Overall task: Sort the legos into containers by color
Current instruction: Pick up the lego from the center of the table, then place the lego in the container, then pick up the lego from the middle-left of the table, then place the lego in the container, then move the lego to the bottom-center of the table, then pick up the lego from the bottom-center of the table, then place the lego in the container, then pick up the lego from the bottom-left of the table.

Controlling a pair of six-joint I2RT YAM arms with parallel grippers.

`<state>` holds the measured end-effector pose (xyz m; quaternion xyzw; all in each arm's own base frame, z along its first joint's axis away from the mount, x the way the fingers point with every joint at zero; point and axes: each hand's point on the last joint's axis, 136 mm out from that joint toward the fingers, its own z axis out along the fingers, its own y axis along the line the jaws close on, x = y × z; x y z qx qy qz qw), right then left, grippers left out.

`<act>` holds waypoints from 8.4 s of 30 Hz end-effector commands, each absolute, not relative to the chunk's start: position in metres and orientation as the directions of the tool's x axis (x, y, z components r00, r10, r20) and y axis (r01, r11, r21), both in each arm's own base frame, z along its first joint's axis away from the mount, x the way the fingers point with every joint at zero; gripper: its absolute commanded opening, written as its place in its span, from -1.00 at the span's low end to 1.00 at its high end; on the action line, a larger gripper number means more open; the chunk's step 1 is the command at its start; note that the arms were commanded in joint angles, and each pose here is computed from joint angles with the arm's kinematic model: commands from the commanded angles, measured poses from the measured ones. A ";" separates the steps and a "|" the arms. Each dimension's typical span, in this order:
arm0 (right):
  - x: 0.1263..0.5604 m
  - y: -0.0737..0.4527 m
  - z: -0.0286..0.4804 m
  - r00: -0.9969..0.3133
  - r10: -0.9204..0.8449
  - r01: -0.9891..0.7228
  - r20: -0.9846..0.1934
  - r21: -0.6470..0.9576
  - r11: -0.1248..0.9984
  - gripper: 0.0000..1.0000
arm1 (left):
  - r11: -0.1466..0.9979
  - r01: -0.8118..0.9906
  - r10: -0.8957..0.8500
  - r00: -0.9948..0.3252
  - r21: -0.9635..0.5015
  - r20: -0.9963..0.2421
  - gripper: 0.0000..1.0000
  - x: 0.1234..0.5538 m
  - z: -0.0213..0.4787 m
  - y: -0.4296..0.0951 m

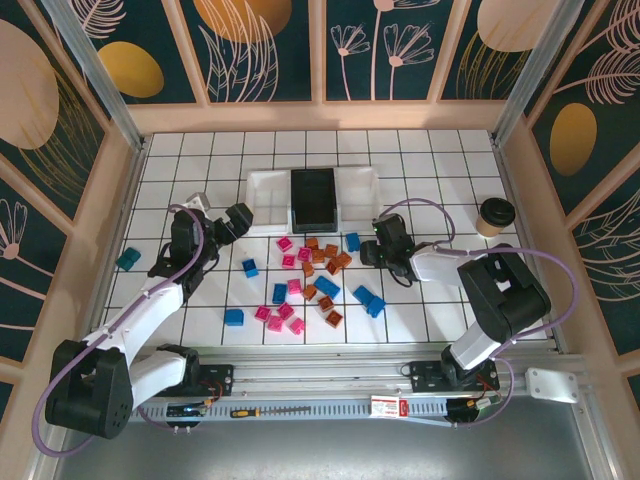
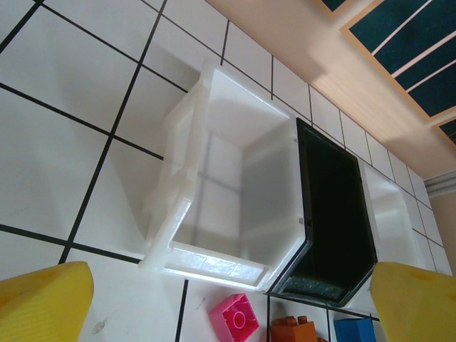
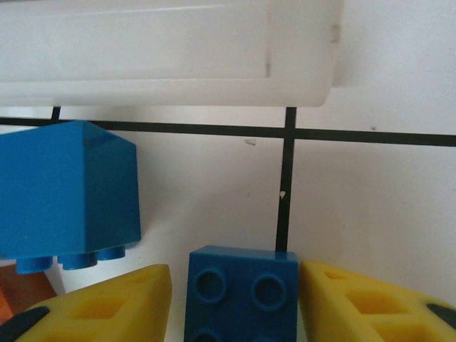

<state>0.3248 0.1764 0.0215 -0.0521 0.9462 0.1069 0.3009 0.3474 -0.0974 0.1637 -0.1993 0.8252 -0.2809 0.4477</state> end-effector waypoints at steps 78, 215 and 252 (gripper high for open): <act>0.336 0.139 0.123 -0.542 0.287 -0.074 -0.790 0.385 0.920 0.36 | 0.909 0.052 -0.227 -0.770 -0.413 -0.597 -0.71 0.345 0.118 -0.251; 0.400 0.320 0.183 -0.506 -0.025 -0.419 -0.862 0.220 0.881 -0.55 | 0.897 -0.064 -0.381 -0.613 -0.438 -0.692 0.98 0.273 0.141 -0.159; 0.343 0.291 0.150 -0.584 0.105 -0.349 -0.805 0.366 0.863 0.33 | 0.861 -0.465 -0.509 -0.789 -0.205 -0.344 0.58 0.160 0.042 -0.080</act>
